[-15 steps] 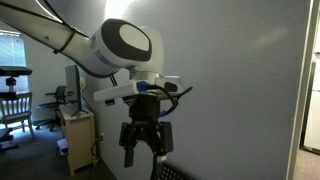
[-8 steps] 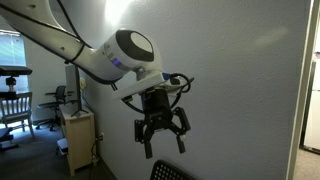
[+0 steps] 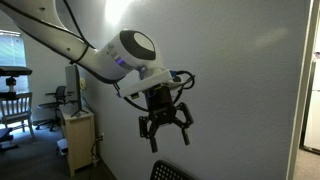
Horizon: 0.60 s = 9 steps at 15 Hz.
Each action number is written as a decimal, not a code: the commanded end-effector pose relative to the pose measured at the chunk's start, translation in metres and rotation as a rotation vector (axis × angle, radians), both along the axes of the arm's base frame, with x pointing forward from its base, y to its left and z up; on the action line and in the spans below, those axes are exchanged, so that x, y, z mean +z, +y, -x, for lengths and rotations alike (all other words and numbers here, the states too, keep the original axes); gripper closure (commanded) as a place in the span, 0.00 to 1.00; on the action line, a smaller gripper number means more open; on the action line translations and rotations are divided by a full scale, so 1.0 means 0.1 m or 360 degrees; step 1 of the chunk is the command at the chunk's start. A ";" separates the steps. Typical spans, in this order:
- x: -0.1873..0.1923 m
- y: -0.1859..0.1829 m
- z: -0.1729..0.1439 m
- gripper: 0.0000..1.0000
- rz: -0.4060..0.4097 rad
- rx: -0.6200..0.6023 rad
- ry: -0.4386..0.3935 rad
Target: Turn off the right light switch
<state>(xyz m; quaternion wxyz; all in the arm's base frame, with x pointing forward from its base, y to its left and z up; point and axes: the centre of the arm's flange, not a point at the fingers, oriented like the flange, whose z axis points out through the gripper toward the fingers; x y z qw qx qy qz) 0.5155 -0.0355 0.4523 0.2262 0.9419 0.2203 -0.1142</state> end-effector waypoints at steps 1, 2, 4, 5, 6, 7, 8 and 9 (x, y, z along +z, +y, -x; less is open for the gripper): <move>0.02 0.16 -0.24 0.00 -0.0026 0.0276 -0.0034; 0.05 0.24 -0.29 0.00 -0.0049 0.0365 -0.0044; 0.14 0.42 -0.40 0.00 -0.0049 0.0544 -0.0059; 0.20 0.51 -0.45 0.00 -0.0033 0.0633 -0.0068; 0.25 0.59 -0.50 0.00 -0.0028 0.0719 -0.0072; 0.30 0.68 -0.56 0.00 -0.0019 0.0804 -0.0080; 0.35 0.75 -0.60 0.00 -0.0011 0.0892 -0.0092; 0.41 0.83 -0.65 0.00 -0.0005 0.0976 -0.0105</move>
